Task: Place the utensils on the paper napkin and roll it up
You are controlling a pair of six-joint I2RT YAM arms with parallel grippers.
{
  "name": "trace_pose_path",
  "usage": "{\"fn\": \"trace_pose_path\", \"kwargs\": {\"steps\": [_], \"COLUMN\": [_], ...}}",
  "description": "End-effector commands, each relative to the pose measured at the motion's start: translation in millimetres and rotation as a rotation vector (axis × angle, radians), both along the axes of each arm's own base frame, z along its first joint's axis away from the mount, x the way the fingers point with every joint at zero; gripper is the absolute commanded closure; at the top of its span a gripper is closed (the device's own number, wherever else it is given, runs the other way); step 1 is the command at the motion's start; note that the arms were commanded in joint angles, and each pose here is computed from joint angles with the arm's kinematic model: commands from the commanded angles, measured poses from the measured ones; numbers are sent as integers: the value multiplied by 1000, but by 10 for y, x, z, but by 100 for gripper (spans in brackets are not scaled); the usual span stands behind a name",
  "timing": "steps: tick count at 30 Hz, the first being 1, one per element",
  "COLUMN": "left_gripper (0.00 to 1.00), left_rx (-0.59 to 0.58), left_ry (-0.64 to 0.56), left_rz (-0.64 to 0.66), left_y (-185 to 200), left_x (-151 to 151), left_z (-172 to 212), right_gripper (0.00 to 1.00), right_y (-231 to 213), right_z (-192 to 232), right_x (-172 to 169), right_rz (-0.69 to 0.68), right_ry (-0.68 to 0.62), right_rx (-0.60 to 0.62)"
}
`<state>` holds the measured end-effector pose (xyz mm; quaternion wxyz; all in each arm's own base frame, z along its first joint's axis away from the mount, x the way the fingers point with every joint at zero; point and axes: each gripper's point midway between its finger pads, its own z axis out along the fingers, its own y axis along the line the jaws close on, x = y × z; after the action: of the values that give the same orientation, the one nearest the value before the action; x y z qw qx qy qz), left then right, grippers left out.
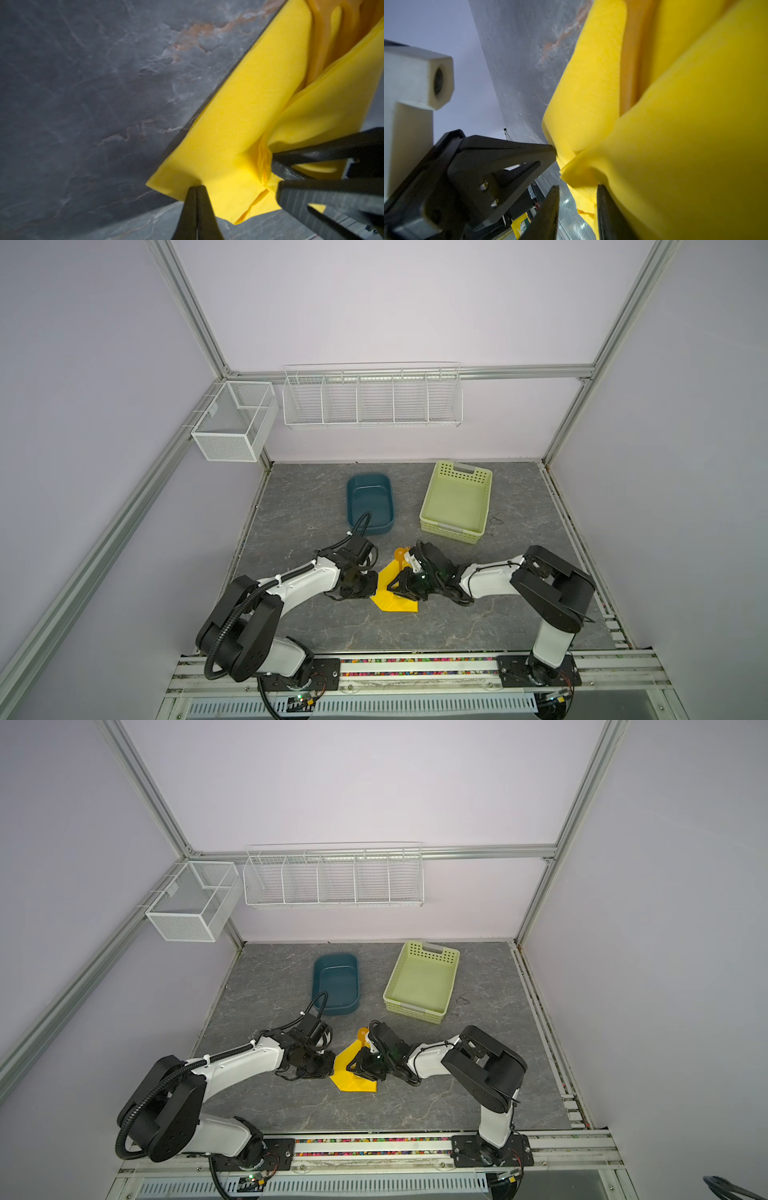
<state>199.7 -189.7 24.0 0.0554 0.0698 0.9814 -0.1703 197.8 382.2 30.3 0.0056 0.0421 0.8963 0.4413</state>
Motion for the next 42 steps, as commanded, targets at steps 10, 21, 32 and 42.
{"fn": "trace_pose_path", "kwargs": {"steps": [10,21,32,42], "left_gripper": [98,99,100,100], "left_rx": [-269,-252,-115,-83], "left_ry": [-34,25,39,30], "left_rz": [-18,-40,-37,-48], "left_y": [-529,-617,-388,-343], "left_x": [182,103,52,64], "left_z": [508,267,2,6], "right_gripper": [68,70,73,82], "right_y": [-102,-106,-116,-128], "right_z": [-225,-241,-249,-268], "right_x": [-74,-78,-80,-87], "right_rz": [-34,-33,-32,-33], "right_ry": [58,67,67,73], "right_rx": [-62,-72,-81,-90]}}
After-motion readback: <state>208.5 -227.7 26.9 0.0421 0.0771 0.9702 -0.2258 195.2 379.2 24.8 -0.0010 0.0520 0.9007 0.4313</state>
